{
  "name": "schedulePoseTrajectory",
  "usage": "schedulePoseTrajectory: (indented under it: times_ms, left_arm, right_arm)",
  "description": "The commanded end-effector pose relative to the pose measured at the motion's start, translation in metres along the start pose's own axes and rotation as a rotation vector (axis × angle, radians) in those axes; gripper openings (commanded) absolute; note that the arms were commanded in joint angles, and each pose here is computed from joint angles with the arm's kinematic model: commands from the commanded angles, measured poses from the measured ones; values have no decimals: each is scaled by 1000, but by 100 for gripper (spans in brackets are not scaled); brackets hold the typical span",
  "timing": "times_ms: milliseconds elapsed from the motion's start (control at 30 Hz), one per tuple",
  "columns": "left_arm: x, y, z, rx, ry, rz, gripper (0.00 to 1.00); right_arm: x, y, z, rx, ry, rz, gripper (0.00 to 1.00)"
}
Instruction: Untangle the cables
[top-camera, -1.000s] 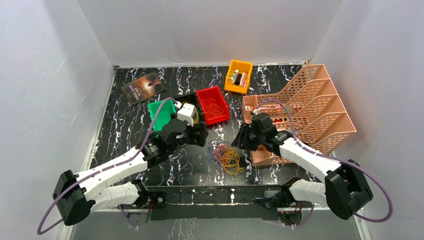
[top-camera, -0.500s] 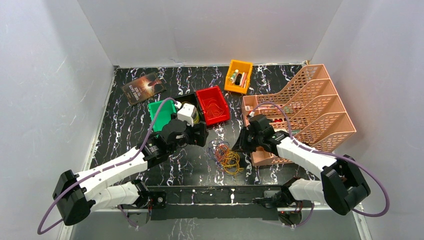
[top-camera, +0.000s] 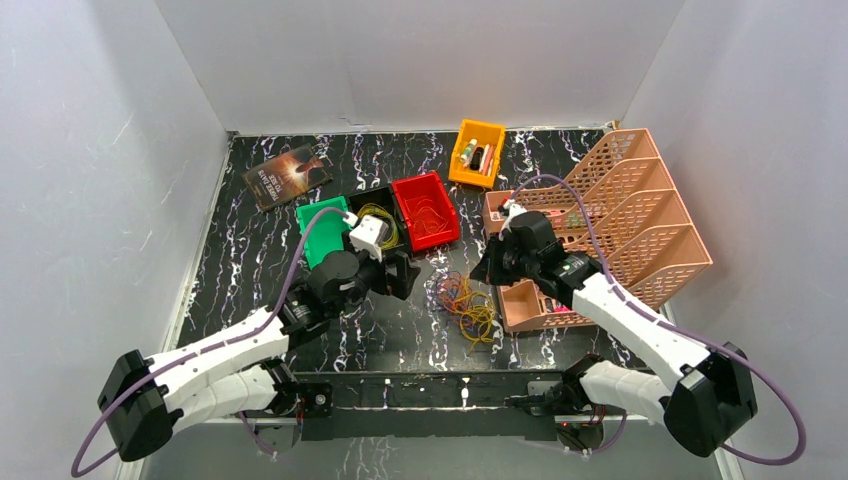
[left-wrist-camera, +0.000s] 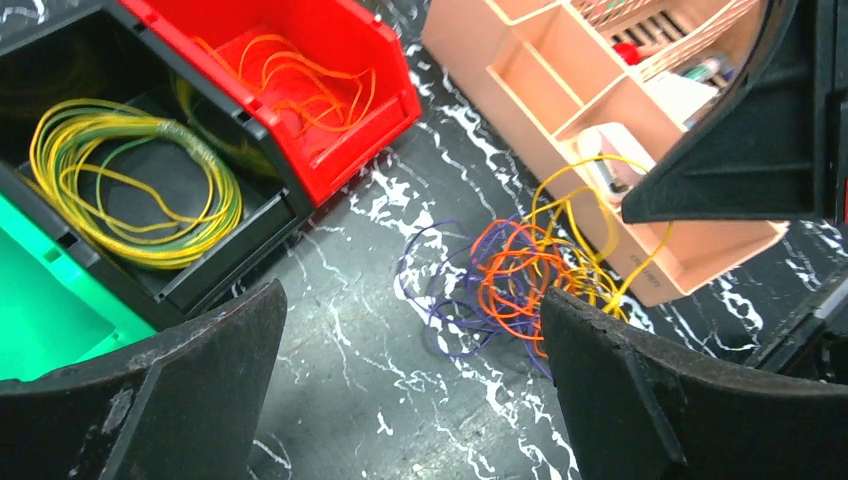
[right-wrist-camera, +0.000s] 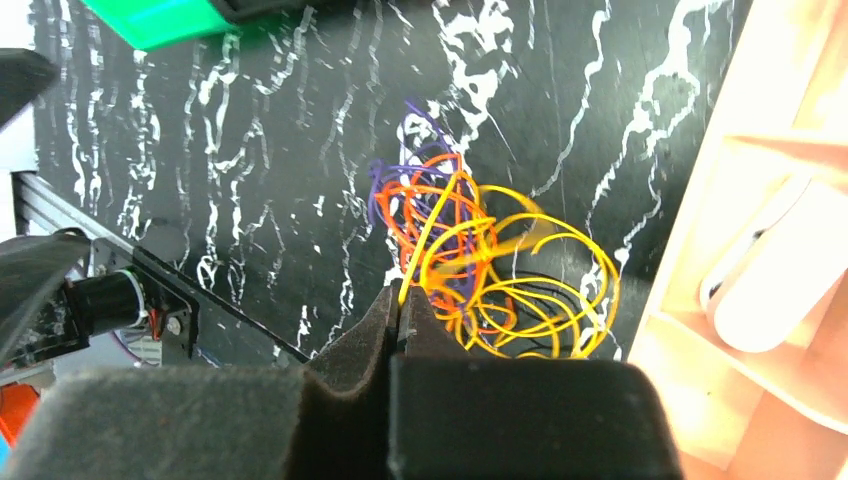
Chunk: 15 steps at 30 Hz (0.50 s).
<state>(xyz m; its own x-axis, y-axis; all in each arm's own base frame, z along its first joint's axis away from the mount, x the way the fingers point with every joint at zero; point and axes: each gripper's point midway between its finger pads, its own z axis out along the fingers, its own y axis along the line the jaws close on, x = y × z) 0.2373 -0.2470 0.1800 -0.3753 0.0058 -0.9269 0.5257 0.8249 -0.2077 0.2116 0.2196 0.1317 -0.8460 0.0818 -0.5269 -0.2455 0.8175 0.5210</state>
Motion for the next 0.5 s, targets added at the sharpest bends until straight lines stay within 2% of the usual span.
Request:
schedulePoseTrajectory:
  times_ms: [0,100,267,467]
  left_arm:
    - [-46,-19,-9,112,-208,-4,98]
    - [-52,-24,-8,141,-239,24,98]
    - [-55,-32,-2,171,-218,70,98]
    - [-58,-41,0,224,-261,87,98]
  right_arm:
    - [-34,32,-29,-91,-88,-153,0]
    - [-47,54,-44,-172,-122,-228,0]
    - [-54,77,-61,-257,-118,-322,0]
    - [-82,101,-93,-295,-221,-358,0]
